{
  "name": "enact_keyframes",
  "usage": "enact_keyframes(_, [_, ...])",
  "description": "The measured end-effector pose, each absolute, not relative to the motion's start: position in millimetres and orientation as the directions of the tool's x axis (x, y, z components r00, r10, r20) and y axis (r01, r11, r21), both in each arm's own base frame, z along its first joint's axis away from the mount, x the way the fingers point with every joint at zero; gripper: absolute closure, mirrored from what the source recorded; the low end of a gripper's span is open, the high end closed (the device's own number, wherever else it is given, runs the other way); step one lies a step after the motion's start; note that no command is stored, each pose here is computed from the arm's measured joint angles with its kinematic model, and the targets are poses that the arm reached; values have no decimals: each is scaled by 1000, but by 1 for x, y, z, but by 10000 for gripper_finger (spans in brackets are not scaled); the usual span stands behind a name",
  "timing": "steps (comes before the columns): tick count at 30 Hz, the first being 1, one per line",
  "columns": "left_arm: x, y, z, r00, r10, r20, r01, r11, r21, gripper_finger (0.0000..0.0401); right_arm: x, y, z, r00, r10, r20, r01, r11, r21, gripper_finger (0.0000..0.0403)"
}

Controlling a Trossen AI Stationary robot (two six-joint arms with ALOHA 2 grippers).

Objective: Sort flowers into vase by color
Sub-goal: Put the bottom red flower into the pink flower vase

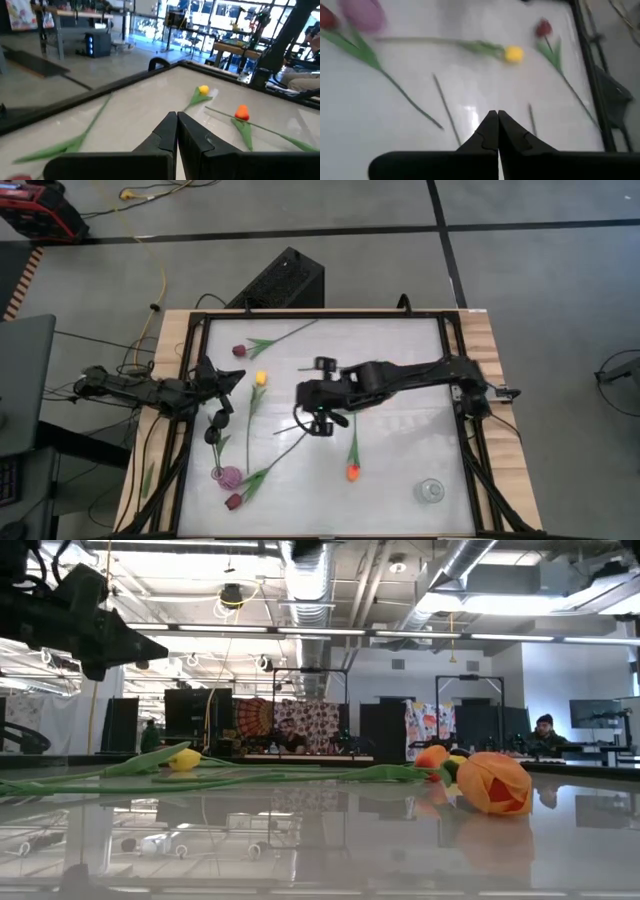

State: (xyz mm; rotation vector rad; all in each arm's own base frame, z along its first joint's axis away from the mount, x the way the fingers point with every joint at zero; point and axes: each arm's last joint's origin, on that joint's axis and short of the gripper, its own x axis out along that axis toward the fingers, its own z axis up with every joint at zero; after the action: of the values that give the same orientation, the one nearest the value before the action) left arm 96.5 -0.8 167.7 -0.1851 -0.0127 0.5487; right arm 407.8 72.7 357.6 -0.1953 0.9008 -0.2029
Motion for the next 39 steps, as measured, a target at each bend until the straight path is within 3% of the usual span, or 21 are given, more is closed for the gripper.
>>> enact_keyframes(8, [104,14,165,793,596,-127,-609,762,-220,401,361,86,299,745,-217,-631,131,975,-180,376])
enact_keyframes(17, [121,44,191,804,503,-317,-579,785,-221,401,336,94,250,837,-160,-523,167,985,-34,375])
enact_keyframes(23, [135,51,207,827,428,-365,-526,819,-230,401,376,105,220,909,30,-416,-24,1000,19,377])
enact_keyframes(26, [137,51,210,828,422,-369,-518,828,-216,401,411,97,194,887,125,-444,-111,992,56,378])
enact_keyframes(31, [136,49,206,815,418,-401,-525,826,-206,401,459,96,181,872,207,-443,-235,972,-8,364])
enact_keyframes(39, [134,48,201,792,406,-457,-536,820,-200,401,478,103,154,702,228,-675,-350,936,-47,295])
